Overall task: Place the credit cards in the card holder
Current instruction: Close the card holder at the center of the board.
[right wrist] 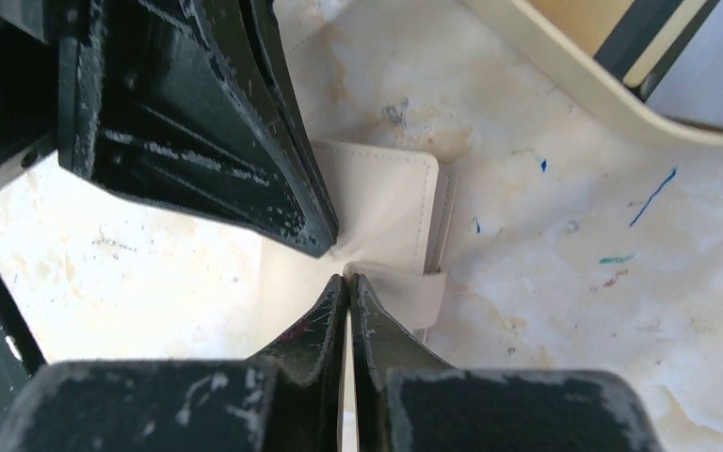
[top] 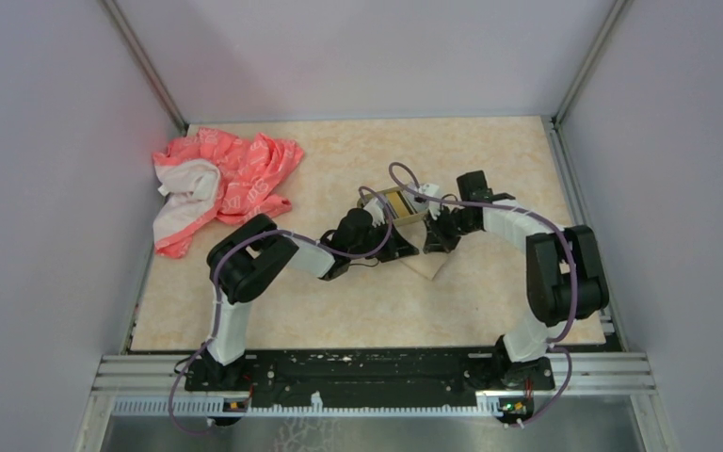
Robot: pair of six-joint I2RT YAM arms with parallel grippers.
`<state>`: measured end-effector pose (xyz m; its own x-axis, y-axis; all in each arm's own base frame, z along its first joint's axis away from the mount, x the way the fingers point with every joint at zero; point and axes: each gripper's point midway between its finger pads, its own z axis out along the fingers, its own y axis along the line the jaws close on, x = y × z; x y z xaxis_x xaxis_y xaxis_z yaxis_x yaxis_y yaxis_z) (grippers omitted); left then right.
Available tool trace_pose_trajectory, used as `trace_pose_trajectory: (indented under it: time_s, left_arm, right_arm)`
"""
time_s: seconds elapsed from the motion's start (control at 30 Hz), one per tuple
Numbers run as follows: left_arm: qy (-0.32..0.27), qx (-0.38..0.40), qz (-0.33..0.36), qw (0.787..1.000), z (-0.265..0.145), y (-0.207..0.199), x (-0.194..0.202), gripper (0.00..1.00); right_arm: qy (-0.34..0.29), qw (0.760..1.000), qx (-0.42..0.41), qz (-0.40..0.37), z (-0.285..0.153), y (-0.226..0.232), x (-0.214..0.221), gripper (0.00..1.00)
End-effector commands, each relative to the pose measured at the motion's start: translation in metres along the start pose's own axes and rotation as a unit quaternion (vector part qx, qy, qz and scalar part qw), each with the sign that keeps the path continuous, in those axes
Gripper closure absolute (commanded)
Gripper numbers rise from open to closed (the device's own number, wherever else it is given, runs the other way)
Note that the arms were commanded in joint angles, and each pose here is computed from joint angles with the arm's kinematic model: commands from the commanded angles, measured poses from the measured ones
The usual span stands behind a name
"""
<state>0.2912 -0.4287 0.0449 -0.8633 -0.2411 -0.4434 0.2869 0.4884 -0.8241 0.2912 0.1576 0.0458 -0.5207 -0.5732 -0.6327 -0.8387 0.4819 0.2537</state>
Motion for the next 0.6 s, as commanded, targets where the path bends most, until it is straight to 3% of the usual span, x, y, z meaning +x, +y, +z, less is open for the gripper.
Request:
trace_pose_trajectory:
  time_s: [0.0,0.2,0.57]
  left_arm:
    - [0.04,-0.097,-0.009,0.994,-0.014,0.058,0.026,1.0]
    - [0.04,-0.096,-0.007,0.995,-0.014,0.057,0.026,1.0]
    - [0.042,-0.096,-0.003,0.994,-0.014,0.056,0.025,1.0]
  right_arm:
    - [0.143,0.985,-0.027,0.089,-0.011,0.026,0.09,1.0]
    - [0.141,0.986,-0.019,0.084,-0.012,0.023,0.091,1.0]
    - [0.072,0.996,-0.012,0.059,-0.015,0.018,0.049,1.0]
